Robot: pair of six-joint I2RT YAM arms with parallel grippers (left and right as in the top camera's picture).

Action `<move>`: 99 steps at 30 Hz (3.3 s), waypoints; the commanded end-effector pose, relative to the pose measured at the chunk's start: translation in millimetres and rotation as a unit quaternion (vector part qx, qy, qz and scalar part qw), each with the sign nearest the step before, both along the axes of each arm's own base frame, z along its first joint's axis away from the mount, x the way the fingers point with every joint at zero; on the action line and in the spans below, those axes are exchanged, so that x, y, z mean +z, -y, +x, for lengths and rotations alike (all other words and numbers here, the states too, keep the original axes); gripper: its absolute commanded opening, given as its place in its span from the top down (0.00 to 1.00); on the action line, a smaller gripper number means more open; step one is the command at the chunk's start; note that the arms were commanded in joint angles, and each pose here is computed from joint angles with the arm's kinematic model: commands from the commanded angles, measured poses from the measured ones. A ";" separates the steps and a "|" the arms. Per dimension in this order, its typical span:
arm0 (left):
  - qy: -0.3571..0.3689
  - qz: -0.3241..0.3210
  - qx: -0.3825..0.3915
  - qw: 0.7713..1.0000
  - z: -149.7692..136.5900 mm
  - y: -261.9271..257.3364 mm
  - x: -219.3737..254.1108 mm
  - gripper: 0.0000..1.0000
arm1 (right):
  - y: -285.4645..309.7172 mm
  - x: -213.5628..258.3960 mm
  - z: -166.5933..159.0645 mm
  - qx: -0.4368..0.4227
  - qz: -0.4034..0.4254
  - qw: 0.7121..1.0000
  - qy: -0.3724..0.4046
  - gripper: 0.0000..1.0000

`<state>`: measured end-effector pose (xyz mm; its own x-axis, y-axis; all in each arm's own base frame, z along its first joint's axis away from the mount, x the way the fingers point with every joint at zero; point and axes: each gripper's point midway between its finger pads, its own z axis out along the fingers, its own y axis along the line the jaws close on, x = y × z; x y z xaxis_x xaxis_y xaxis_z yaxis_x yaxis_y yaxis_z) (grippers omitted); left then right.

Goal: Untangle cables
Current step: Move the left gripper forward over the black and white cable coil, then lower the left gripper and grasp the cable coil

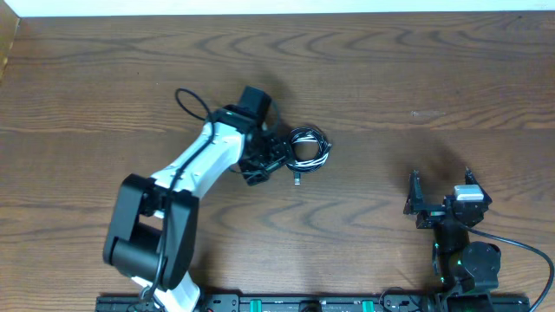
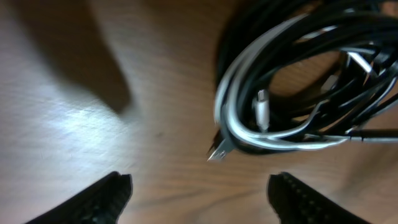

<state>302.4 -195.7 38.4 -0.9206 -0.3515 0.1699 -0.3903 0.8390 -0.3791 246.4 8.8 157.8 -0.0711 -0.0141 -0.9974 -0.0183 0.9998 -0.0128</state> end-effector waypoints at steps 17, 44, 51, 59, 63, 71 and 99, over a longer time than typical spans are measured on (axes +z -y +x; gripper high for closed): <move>-0.004 0.039 0.147 0.988 21.5 12.0 -14.7 0.53 | 1.7 -0.4 -0.1 -0.004 -0.004 1.000 0.000 0.01; 0.056 0.084 0.158 0.982 31.0 17.9 -16.3 0.58 | 1.7 -0.4 -0.1 -0.004 -0.004 1.000 0.000 0.01; 0.056 0.084 0.158 0.982 30.9 17.9 -16.6 0.61 | 1.7 -0.4 -0.1 -0.004 -0.004 1.000 0.000 0.01; 0.053 0.087 0.154 0.983 28.1 18.9 -17.4 0.62 | 1.7 -0.4 -0.1 -0.004 -0.004 1.000 0.000 0.01; 0.057 0.086 0.148 0.984 25.8 24.2 -17.1 0.62 | 1.7 -0.4 -0.1 -0.004 -0.004 1.000 0.000 0.01; 0.064 0.096 0.147 0.982 26.2 23.5 -17.6 0.67 | 1.7 -0.4 -0.1 -0.004 -0.004 1.000 0.000 0.01; 0.091 0.036 0.065 0.993 27.2 49.7 12.3 0.92 | 1.7 -0.4 -0.1 -0.004 -0.004 1.000 0.000 0.01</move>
<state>322.6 -230.5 26.7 -0.8335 -0.5525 -0.0050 -0.5215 0.7897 -0.3233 246.4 8.8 157.8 -0.0711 -0.0145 -0.9974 -0.0183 0.9997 -0.0132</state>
